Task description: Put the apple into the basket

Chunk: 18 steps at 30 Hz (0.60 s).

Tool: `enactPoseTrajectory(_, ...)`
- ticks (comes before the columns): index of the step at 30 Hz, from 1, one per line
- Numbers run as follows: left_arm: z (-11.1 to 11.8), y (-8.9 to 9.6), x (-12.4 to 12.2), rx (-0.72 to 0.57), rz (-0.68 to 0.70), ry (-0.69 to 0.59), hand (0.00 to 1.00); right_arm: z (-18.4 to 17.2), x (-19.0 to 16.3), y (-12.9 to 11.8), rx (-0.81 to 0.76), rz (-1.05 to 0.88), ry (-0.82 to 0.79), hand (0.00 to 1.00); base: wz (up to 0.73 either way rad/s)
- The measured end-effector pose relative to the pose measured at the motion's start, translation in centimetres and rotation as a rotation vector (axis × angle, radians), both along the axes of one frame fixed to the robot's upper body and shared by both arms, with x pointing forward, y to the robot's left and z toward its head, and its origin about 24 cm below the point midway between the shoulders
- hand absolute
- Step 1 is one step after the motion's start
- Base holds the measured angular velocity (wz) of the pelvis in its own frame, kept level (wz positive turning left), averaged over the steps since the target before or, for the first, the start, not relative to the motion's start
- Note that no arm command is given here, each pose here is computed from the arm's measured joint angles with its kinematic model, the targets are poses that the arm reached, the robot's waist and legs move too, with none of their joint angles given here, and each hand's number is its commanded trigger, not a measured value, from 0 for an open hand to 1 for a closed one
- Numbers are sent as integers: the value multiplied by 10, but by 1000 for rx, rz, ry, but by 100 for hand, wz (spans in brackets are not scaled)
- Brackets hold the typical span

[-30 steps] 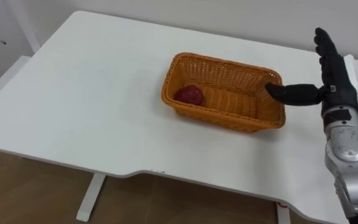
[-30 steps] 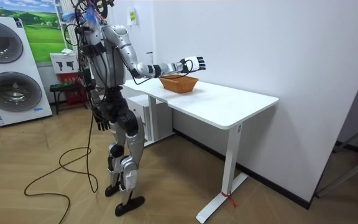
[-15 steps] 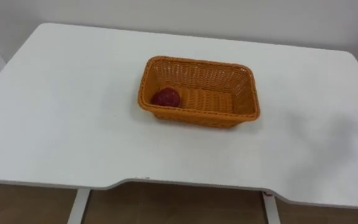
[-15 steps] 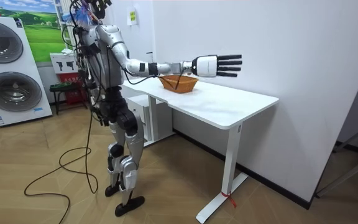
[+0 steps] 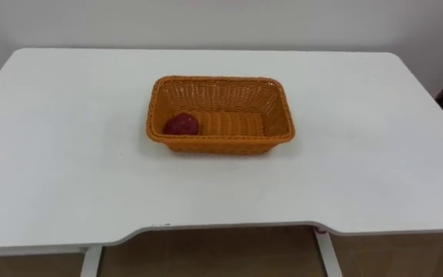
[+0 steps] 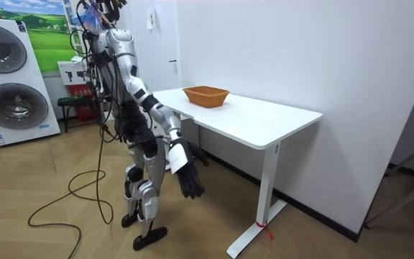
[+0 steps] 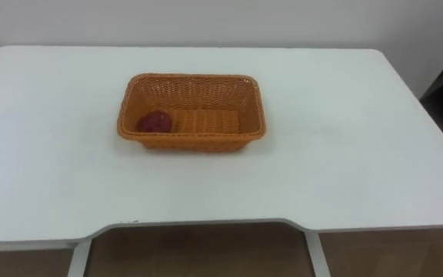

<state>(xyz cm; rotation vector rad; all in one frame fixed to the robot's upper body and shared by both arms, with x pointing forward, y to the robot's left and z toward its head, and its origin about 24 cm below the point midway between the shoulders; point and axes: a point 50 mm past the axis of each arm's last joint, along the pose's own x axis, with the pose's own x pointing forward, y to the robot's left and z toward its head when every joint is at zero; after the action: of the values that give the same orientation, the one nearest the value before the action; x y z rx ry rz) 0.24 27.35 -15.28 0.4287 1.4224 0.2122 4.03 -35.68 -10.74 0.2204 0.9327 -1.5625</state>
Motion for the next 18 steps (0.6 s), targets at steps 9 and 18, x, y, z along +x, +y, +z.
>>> enactPoseTrajectory(9,-3,-7,1,26,9,-7,0,-34,-34,50,197,204,210,0,-2)
enactPoseTrajectory(18,-6,-17,-8,3,24,22,0,-51,-61,87,397,366,263,0,5)
